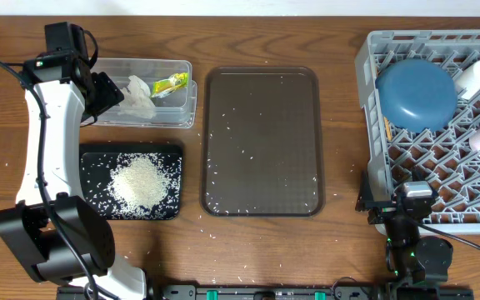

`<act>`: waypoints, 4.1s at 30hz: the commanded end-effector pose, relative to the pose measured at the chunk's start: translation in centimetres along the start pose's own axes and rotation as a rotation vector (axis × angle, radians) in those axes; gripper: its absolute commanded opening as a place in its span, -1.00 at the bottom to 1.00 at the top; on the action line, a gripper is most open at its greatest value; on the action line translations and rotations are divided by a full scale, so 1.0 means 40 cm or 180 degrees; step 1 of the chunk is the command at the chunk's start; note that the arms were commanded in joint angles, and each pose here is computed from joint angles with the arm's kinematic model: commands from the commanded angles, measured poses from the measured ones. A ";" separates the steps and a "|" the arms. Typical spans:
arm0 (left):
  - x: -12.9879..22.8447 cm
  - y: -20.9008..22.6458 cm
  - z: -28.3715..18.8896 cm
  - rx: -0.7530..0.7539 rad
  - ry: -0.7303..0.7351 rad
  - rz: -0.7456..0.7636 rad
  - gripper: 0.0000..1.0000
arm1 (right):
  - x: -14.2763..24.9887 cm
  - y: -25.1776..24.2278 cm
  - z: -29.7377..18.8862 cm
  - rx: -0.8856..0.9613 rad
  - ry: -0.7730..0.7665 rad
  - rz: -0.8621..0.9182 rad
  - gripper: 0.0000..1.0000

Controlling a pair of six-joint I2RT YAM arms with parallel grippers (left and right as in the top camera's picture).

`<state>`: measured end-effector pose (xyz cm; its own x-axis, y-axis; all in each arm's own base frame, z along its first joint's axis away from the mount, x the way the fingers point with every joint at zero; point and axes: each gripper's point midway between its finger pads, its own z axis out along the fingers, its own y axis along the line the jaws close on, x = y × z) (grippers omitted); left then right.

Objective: Sort waste into correct bins and load items into the dishwasher rack

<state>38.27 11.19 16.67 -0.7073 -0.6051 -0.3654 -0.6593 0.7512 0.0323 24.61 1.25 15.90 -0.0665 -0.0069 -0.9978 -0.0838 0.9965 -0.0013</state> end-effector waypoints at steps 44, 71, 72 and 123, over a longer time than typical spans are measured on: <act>0.410 0.049 0.120 0.0801 -0.0631 0.0210 0.84 | 0.000 -0.007 -0.001 0.0032 -0.0007 -0.0021 0.99; 0.492 0.105 0.125 0.1458 -0.1662 -0.0111 0.84 | 0.000 -0.007 -0.001 0.0032 -0.0007 -0.0021 0.99; 0.481 0.101 0.113 0.1516 -0.1755 -0.0131 0.84 | 0.000 -0.007 -0.001 0.0032 -0.0007 -0.0021 0.98; 0.437 0.023 -0.090 0.1979 -0.3131 0.1137 0.84 | 0.000 -0.007 -0.001 0.0032 -0.0007 -0.0021 0.98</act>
<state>24.40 -0.07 15.37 -0.1125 -0.0936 -0.9892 -0.0126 0.9956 -0.0927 24.61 1.25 15.90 -0.0665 -0.0069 -0.9978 -0.0838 0.9965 -0.0013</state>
